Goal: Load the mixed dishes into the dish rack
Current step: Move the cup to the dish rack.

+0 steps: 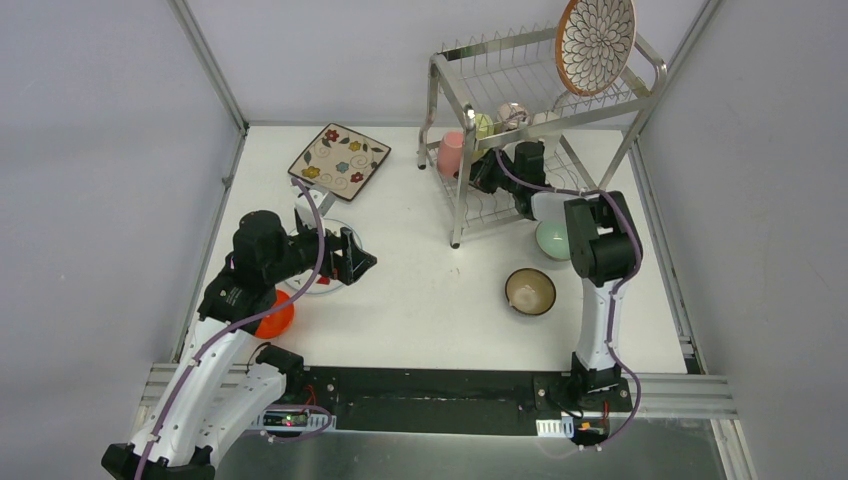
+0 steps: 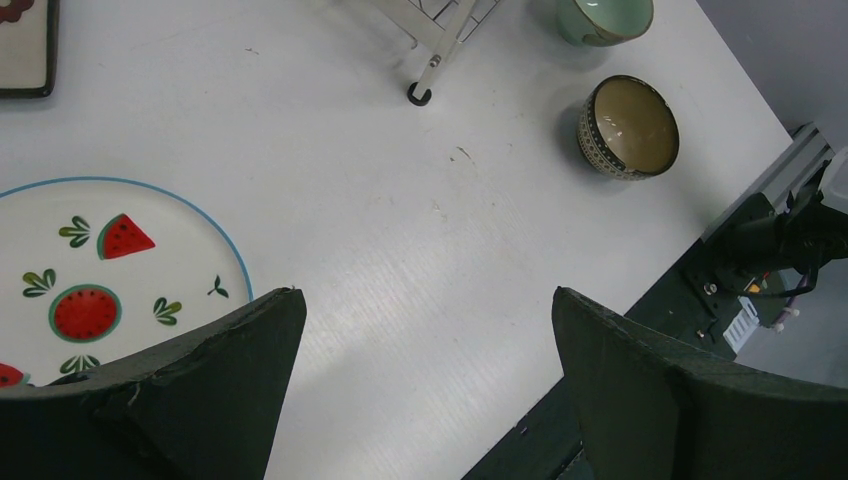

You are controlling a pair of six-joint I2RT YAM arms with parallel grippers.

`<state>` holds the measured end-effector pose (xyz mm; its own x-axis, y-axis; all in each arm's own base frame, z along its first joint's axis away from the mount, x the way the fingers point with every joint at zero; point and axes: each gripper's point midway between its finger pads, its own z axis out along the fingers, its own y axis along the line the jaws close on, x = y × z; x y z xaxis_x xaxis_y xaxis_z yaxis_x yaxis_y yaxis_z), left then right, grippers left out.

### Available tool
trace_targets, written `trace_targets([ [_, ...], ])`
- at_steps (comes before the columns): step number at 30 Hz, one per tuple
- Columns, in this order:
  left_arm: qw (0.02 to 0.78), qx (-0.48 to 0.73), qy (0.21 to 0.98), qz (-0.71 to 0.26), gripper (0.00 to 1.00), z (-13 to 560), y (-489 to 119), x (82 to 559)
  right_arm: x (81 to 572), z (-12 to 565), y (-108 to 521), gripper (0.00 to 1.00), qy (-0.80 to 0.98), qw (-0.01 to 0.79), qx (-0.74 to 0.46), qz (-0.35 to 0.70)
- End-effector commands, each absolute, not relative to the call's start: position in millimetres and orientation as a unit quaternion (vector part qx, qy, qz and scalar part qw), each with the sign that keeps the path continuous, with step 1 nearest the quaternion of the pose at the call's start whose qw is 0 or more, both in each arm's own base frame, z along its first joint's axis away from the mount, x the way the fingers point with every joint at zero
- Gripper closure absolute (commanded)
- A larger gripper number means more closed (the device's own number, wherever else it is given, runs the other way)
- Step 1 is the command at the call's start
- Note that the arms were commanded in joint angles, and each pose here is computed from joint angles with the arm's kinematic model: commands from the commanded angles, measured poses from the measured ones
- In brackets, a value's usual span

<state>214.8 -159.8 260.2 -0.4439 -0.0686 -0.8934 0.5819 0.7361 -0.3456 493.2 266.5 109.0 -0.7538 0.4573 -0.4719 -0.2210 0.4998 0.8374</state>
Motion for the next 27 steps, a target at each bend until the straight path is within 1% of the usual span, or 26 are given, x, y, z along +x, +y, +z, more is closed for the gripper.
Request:
trace_targets([
  [1, 0.523, 0.169, 0.774, -0.314, 0.02, 274, -158, 219, 511, 130, 276, 0.84, 0.767, 0.359, 0.072, 0.527],
  [13, 0.519, 0.168, 0.777, -0.316, 0.02, 272, -159, 220, 531, 133, 285, 0.83, 0.742, 0.374, 0.119, 0.543],
  [17, 0.517, 0.17, 0.777, -0.317, 0.02, 273, -160, 221, 522, 139, 287, 0.83, 0.744, 0.379, 0.102, 0.542],
  [21, 0.517, 0.169, 0.776, -0.318, 0.02, 273, -160, 220, 514, 144, 276, 0.83, 0.752, 0.395, 0.097, 0.519],
  [27, 0.517, 0.17, 0.776, -0.319, 0.02, 273, -160, 219, 506, 160, 260, 0.82, 0.745, 0.413, 0.108, 0.513],
])
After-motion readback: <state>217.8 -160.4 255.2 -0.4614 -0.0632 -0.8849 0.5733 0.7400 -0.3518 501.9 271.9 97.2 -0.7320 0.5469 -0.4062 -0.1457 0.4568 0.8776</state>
